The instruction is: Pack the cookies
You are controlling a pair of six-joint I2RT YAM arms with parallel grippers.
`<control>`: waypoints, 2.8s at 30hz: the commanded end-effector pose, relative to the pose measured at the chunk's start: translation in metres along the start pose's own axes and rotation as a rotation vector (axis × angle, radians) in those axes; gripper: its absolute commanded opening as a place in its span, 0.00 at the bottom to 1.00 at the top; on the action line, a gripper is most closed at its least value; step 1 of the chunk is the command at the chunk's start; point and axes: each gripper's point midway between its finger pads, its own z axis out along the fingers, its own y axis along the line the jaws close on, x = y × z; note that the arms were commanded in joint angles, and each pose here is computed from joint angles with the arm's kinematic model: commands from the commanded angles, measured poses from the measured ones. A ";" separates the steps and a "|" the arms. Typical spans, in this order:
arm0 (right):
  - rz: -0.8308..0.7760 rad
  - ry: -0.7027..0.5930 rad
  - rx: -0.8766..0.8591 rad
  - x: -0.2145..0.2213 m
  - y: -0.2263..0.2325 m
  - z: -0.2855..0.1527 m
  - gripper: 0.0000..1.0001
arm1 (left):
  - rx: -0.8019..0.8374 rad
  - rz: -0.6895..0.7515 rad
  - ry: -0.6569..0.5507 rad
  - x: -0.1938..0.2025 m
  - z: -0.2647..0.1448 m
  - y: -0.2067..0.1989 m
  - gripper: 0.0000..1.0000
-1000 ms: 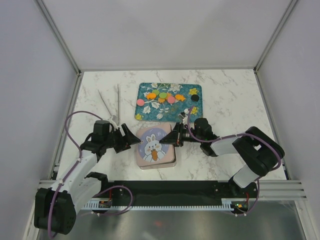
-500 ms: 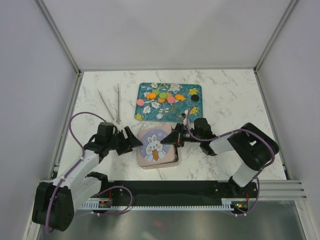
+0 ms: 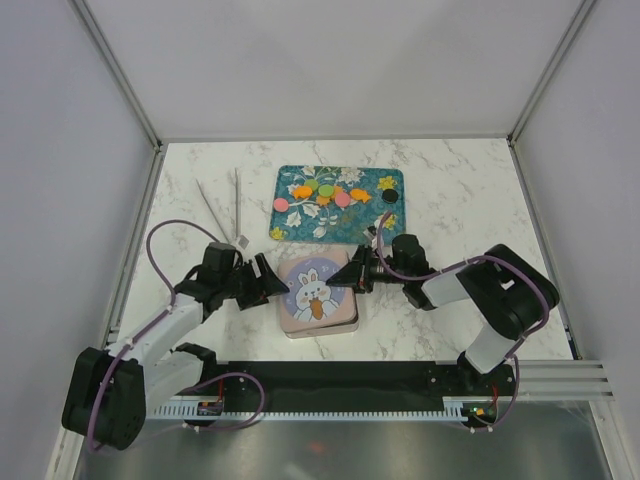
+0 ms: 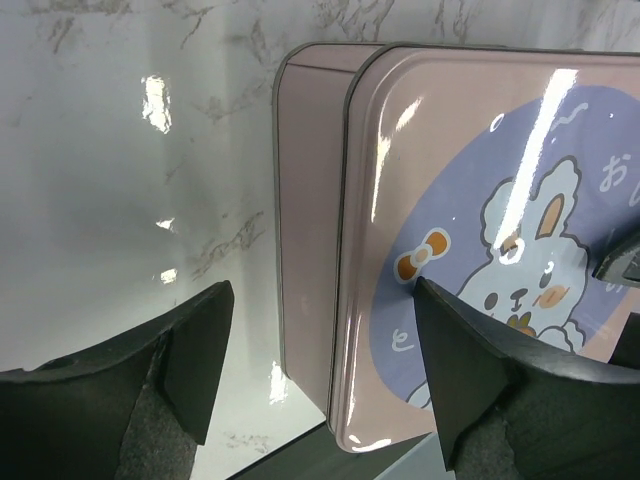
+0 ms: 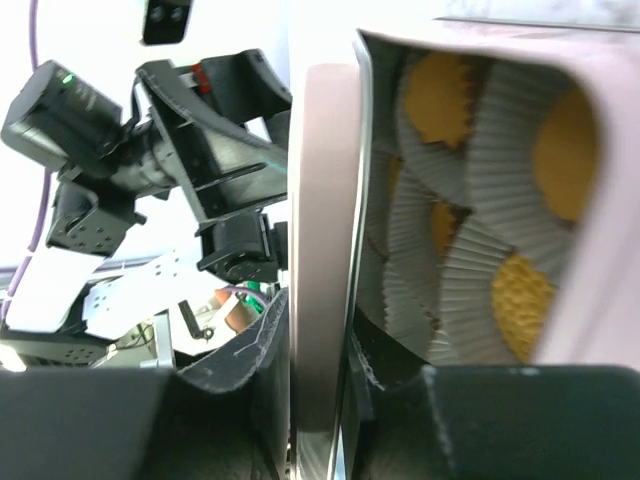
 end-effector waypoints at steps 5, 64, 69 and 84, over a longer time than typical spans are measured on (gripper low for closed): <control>-0.056 -0.028 0.034 -0.003 -0.006 -0.015 0.30 | -0.010 0.028 -0.050 -0.017 0.006 -0.016 0.79; -0.264 -0.219 0.437 -0.021 -0.034 -0.072 0.82 | 0.015 0.134 0.004 -0.011 0.009 -0.069 0.74; -0.265 -0.206 0.445 -0.020 -0.036 -0.067 0.81 | 0.019 0.141 0.007 -0.010 0.009 -0.075 0.74; -0.229 -0.202 0.433 -0.013 -0.039 -0.059 0.50 | -0.036 0.163 0.050 -0.017 0.022 -0.076 0.74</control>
